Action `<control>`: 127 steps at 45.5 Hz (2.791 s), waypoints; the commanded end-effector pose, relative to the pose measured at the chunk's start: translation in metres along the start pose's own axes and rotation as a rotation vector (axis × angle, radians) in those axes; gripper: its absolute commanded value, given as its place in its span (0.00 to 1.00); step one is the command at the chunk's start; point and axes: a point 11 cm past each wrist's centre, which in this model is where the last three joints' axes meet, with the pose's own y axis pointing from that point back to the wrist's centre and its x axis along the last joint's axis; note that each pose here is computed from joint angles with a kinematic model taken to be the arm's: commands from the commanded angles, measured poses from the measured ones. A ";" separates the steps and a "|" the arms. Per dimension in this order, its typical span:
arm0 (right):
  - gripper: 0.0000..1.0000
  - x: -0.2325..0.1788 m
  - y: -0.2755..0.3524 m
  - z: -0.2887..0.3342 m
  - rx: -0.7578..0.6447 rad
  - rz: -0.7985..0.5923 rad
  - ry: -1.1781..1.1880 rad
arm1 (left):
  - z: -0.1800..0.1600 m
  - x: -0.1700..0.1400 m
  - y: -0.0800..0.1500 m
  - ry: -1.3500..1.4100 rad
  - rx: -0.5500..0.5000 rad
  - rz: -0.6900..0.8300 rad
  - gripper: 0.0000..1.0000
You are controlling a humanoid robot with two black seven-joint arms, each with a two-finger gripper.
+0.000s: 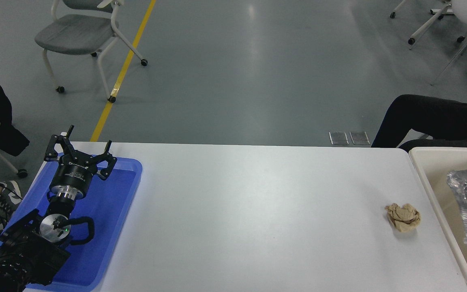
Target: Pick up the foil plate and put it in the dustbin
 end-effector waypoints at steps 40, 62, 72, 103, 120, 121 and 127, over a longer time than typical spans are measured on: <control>1.00 0.011 0.006 -0.043 0.109 0.003 -0.078 | 0.000 0.001 0.000 -0.001 0.001 0.002 1.00; 1.00 0.053 0.083 -0.094 0.400 -0.262 -0.013 | -0.002 -0.001 -0.001 0.002 0.005 -0.003 1.00; 1.00 0.094 0.145 -0.102 0.476 -0.336 0.123 | -0.002 -0.001 -0.001 0.002 0.005 -0.003 1.00; 1.00 0.154 0.288 -0.138 0.641 -0.503 0.197 | -0.001 -0.001 -0.001 0.001 0.004 -0.003 1.00; 1.00 0.174 0.332 -0.143 0.693 -0.475 0.139 | 0.000 0.001 0.000 -0.002 0.002 0.002 1.00; 1.00 0.175 0.334 -0.145 0.691 -0.472 0.148 | 0.000 0.001 0.001 -0.002 0.003 0.003 1.00; 1.00 0.181 0.348 -0.156 0.680 -0.443 0.196 | 0.000 0.001 0.001 -0.002 0.003 0.003 1.00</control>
